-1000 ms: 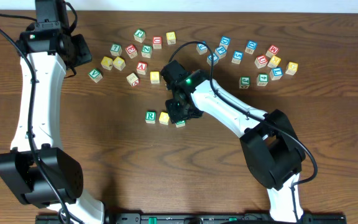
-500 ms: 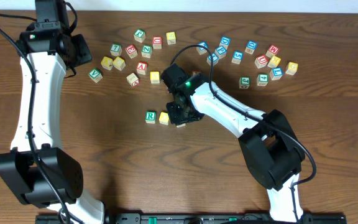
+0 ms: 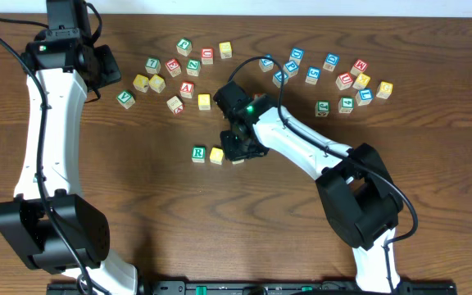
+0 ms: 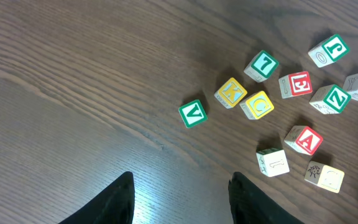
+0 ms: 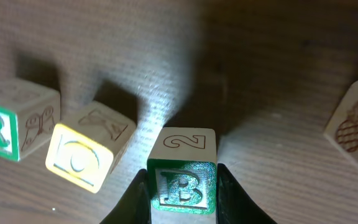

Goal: Spell out ROBOT

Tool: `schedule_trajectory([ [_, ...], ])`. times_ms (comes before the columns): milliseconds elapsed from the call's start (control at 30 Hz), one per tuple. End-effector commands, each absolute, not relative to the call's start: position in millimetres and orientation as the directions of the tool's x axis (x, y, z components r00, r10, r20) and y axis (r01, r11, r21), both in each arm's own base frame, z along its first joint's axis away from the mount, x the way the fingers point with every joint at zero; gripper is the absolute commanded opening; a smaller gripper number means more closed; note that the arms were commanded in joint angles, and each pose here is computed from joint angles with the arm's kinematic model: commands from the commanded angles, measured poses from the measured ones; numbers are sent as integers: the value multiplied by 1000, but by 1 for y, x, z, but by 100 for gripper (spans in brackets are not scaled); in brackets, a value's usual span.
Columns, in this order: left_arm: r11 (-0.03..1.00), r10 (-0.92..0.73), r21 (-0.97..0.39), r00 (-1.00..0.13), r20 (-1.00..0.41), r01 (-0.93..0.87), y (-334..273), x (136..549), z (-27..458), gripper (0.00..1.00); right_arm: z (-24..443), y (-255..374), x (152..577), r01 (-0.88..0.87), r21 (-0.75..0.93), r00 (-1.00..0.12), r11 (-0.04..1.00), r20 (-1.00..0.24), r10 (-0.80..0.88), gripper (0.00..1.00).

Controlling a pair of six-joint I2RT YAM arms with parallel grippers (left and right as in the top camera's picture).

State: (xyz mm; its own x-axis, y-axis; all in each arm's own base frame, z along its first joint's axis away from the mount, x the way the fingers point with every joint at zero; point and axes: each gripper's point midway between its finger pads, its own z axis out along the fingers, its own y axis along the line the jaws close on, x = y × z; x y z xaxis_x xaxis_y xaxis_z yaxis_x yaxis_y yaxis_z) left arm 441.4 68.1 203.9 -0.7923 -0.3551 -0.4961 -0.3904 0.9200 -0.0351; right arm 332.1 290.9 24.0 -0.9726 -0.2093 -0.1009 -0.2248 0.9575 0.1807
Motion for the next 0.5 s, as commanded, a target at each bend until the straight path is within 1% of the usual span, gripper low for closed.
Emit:
schedule_trajectory([
  [0, 924, -340, -19, -797, -500, -383, 70, 438, 206, 49, 18, 281, 342, -167, 170, -983, 971, -102, -152, 13],
  [167, 924, -340, -19, -797, -500, -383, 70, 438, 206, 48, 20, 271, 361, -109, 161, -985, 981, -148, -85, 16],
  [367, 924, -340, -19, -797, -500, -383, 70, 438, 206, 49, 20, 255, 376, -25, 130, -984, 991, -179, -1, 17],
  [467, 924, -341, -19, -796, -500, -383, 70, 438, 206, 49, 21, 253, 381, -13, 130, -981, 991, -192, 12, 17],
])
